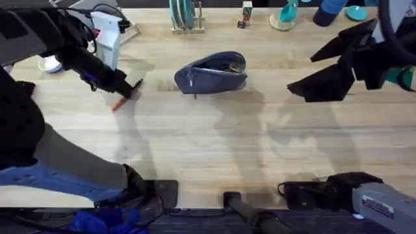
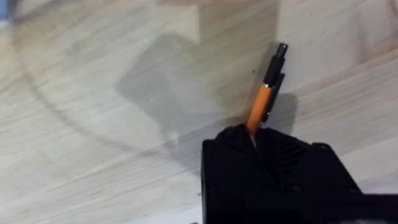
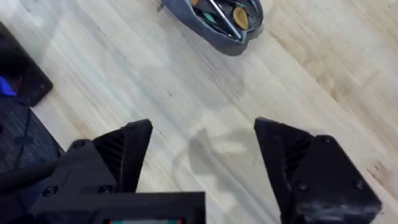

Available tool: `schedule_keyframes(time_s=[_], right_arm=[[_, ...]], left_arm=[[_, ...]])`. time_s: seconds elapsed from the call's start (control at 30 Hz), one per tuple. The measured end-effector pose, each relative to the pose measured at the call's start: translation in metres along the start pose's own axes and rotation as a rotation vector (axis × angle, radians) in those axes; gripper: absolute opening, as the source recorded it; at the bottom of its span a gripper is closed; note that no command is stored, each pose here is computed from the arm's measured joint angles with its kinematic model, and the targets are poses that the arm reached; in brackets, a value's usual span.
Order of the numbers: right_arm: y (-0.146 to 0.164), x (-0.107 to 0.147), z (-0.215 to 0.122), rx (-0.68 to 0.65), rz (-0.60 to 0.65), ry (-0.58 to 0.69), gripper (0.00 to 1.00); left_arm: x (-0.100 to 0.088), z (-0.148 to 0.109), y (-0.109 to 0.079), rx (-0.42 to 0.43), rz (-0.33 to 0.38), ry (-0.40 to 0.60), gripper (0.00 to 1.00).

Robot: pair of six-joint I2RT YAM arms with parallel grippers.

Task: Unzip the bag, pick up the pens from the table one at a time and place them inside, then zip the bag closed.

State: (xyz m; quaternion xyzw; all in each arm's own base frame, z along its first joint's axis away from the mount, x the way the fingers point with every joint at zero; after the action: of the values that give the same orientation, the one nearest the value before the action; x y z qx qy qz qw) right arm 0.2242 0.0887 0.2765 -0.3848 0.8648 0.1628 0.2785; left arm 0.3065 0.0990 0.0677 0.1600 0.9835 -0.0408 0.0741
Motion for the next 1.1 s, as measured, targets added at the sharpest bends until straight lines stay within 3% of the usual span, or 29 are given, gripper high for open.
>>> schedule_keyframes(time_s=[0.3, 0.57, 0.8, 1.1], right_arm=[[0.0, 0.0, 0.0, 0.0, 0.0, 0.0, 0.998], [0.0, 0.0, 0.0, 0.0, 0.0, 0.0, 0.998], [0.0, 0.0, 0.0, 0.0, 0.0, 0.0, 0.998], [0.0, 0.0, 0.0, 0.0, 0.0, 0.0, 0.997]], left_arm=[[-0.016, -0.022, 0.005, -0.03, 0.012, -0.068, 0.042], [-0.025, -0.077, -0.001, -0.133, 0.042, -0.208, 0.042], [-0.032, -0.118, -0.027, -0.181, 0.1, -0.309, 0.041], [-0.043, -0.153, -0.073, -0.153, 0.178, -0.352, 0.04]])
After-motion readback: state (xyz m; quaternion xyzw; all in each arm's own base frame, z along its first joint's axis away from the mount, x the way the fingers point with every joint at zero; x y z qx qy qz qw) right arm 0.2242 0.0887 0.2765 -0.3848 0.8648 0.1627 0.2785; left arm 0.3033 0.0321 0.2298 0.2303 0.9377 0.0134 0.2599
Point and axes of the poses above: each hand's point on the last joint's axis, 136 mm out from that joint toward the fingers, its own z axis out along the fingers, its own y axis along the line the jaws close on, x = y × z, the point moved 3 cm from there along -z, back along the fingers, and after that the axes turned 4 degrees about -z, right-handed, at the moved point
